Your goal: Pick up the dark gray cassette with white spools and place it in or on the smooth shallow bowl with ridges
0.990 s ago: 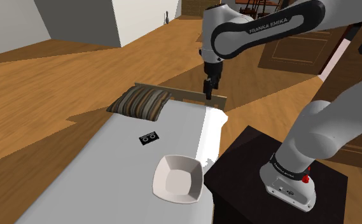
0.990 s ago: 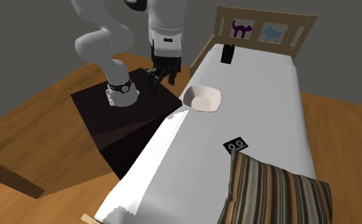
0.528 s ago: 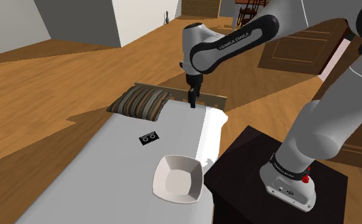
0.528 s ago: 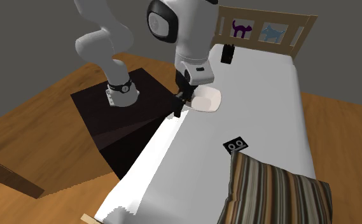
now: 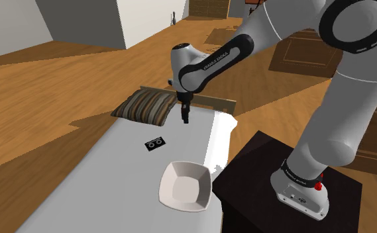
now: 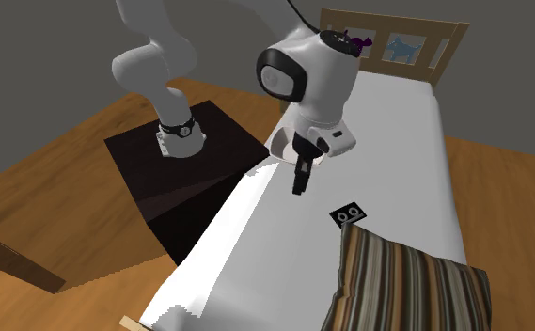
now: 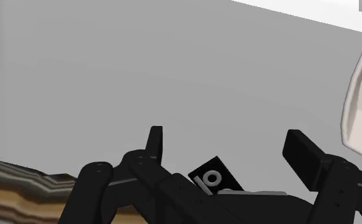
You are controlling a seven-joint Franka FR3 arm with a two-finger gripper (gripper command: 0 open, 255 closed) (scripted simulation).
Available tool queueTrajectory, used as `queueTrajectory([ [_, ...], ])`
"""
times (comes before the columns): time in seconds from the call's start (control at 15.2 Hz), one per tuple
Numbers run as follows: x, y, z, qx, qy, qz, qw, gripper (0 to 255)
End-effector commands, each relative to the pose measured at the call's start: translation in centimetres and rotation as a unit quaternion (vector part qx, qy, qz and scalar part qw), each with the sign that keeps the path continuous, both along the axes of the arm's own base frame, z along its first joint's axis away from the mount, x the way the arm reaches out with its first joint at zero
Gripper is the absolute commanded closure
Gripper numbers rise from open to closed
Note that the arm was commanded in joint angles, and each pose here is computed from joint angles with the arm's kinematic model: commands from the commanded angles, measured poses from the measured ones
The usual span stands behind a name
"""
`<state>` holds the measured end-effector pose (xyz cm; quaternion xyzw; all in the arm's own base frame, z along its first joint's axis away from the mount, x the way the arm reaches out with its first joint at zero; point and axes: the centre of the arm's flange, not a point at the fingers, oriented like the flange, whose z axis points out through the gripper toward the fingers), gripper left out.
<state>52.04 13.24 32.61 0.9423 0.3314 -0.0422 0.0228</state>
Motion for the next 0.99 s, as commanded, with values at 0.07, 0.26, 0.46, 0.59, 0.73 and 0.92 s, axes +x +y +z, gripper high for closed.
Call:
queueTrajectory([
  [0.07,1.9,2.2,-2.9,0.006,0.001,0.043,0.999,0],
  [0.26,3.5,4.7,-5.4,0.012,0.002,0.086,0.9962,0],
  [0.46,4.8,7.4,-7.8,0.018,0.003,0.128,0.9916,0],
  [0.59,5.5,9.2,-9.4,0.021,0.004,0.155,0.9877,0],
  [0.73,5.4,9.1,-10.5,0.021,0.004,0.155,0.9877,0],
  [0.92,5.3,9.0,-12.0,0.021,0.004,0.155,0.9877,0],
])
